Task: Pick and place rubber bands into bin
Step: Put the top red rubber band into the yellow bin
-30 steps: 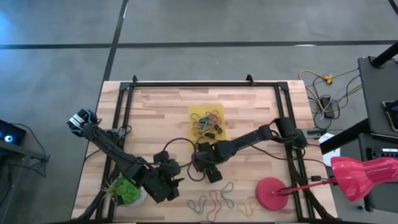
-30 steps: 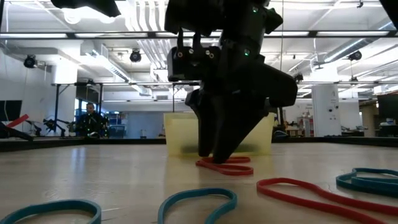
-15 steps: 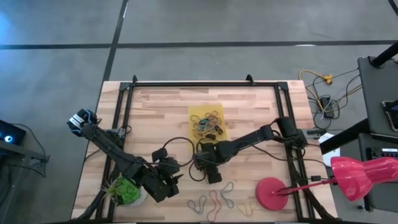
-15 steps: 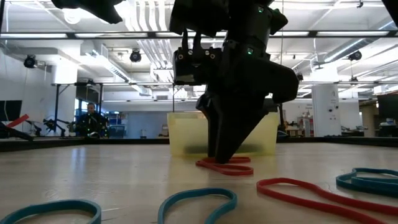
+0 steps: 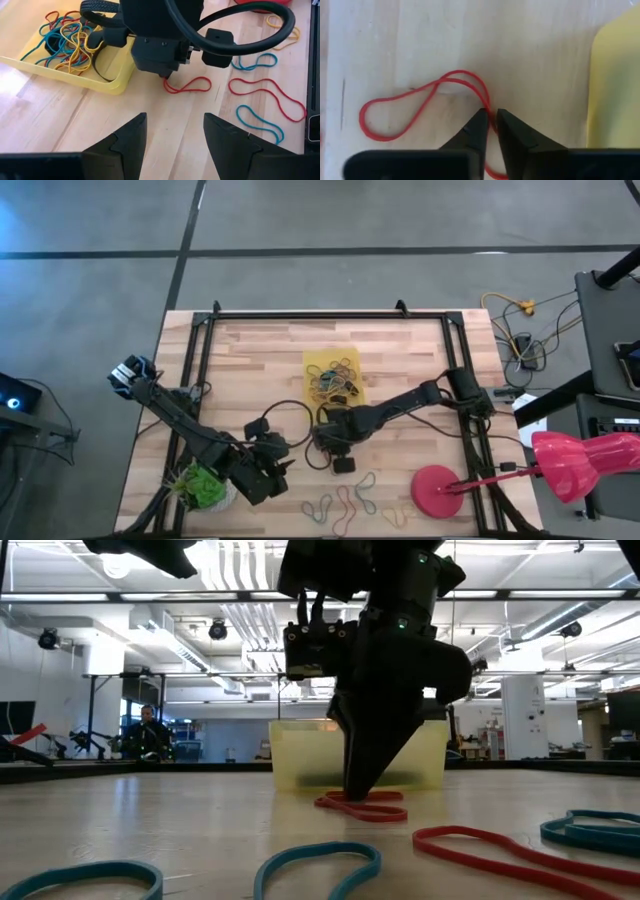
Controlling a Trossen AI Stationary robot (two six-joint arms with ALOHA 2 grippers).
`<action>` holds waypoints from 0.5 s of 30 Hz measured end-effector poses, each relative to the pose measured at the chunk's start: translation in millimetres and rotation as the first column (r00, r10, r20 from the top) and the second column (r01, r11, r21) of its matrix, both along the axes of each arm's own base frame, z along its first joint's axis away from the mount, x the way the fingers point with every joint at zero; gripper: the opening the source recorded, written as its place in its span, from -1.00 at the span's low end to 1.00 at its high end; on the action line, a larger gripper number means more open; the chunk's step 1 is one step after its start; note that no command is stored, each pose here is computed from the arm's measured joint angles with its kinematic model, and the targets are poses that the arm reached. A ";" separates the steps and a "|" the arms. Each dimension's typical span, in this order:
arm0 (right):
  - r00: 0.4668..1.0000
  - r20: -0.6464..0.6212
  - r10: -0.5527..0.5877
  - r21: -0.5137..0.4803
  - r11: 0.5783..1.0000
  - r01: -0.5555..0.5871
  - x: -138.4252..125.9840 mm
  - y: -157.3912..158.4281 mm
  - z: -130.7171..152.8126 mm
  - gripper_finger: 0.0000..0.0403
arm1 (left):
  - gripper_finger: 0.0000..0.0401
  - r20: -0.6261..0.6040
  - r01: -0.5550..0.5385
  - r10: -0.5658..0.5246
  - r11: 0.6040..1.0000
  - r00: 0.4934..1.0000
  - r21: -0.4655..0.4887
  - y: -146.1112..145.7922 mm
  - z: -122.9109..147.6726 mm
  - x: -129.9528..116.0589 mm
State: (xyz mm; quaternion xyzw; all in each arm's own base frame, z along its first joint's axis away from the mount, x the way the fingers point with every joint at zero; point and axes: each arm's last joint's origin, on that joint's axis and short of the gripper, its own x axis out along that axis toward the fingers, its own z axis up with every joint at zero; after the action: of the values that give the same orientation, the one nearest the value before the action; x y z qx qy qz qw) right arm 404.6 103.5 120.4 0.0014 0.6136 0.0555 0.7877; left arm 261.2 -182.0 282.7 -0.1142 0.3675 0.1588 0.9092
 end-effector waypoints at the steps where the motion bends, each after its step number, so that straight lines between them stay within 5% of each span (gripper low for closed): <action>1: 1.000 -0.002 0.003 0.002 1.000 -0.003 -0.4 1.2 0.0 -0.89 | -0.10 0.000 0.000 0.000 1.000 1.000 0.000 0.0 0.0 0.0; 11: 0.998 0.012 0.061 0.044 0.997 -0.062 -7.1 30.4 21.8 -0.96 | -0.10 0.001 0.001 -0.001 1.000 1.000 0.000 0.0 0.2 0.0; 15: 0.992 0.128 -0.002 0.026 1.000 -0.002 -7.1 34.2 62.0 -0.96 | -0.10 0.001 0.002 -0.002 1.000 1.000 0.001 0.0 0.4 0.1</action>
State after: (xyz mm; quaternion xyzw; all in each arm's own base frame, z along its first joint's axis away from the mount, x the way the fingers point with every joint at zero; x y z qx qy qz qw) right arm 397.5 137.7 182.4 0.0080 0.5611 0.0633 0.8253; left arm 261.3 -182.1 283.2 -0.1134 0.3671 0.1579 0.9097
